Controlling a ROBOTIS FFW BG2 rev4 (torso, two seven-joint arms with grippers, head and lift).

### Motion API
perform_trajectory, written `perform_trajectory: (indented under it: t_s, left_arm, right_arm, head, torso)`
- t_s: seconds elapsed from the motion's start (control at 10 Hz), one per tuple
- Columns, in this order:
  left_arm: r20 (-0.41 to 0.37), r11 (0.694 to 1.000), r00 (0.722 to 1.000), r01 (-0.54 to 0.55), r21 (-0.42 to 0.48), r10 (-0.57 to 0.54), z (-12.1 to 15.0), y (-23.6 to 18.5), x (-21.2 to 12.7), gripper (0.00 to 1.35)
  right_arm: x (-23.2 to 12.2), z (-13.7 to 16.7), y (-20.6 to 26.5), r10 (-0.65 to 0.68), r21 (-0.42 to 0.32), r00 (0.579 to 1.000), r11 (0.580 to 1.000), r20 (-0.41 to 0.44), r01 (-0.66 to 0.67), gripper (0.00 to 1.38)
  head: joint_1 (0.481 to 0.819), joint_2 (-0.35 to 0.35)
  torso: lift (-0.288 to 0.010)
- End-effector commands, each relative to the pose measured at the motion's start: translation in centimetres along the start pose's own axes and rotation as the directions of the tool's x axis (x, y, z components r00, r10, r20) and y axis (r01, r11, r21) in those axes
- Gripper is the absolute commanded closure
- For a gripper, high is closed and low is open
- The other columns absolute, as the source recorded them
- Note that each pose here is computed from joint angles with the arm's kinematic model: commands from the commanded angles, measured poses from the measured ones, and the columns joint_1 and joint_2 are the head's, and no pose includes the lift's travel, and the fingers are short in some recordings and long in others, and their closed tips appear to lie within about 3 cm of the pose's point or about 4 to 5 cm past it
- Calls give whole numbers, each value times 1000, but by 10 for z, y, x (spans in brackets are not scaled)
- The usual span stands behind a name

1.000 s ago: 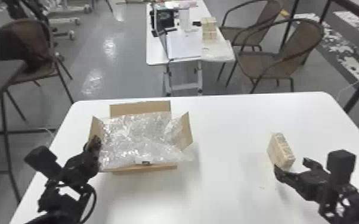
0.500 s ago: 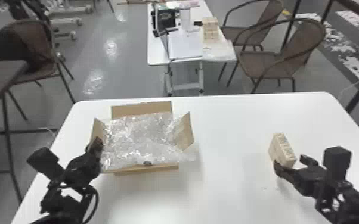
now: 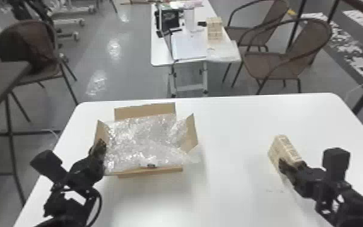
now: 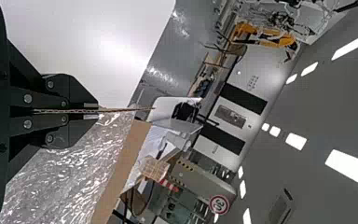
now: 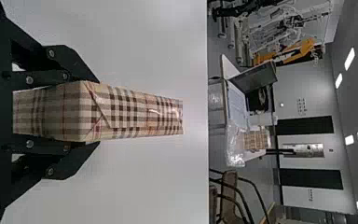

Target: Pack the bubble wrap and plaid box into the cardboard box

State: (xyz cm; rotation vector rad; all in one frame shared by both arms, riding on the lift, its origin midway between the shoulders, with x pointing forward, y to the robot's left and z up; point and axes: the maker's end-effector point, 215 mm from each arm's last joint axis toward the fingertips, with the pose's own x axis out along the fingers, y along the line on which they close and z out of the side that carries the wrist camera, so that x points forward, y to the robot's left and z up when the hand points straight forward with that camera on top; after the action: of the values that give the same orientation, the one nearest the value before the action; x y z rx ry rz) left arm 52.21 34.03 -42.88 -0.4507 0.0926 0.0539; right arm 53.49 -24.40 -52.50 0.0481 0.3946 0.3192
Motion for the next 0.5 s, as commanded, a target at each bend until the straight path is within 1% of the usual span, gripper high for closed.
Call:
perform_trajectory:
  t_s: [0.0,0.4]
  left_arm:
    - [1,1000,1000,1,-1,-1,0,0,0,1208]
    - [3,1000,1000,1,-2,-1,1,0,0,1208]
  right_arm:
    - [-1,0,1,1,4,1000,1000,1,-1,884]
    - [-5,-2,1,-1,4,1000,1000,1,1,895]
  head:
    - [695,100]
    - [695,100]
  torso:
    - [-44]
    - [-44]
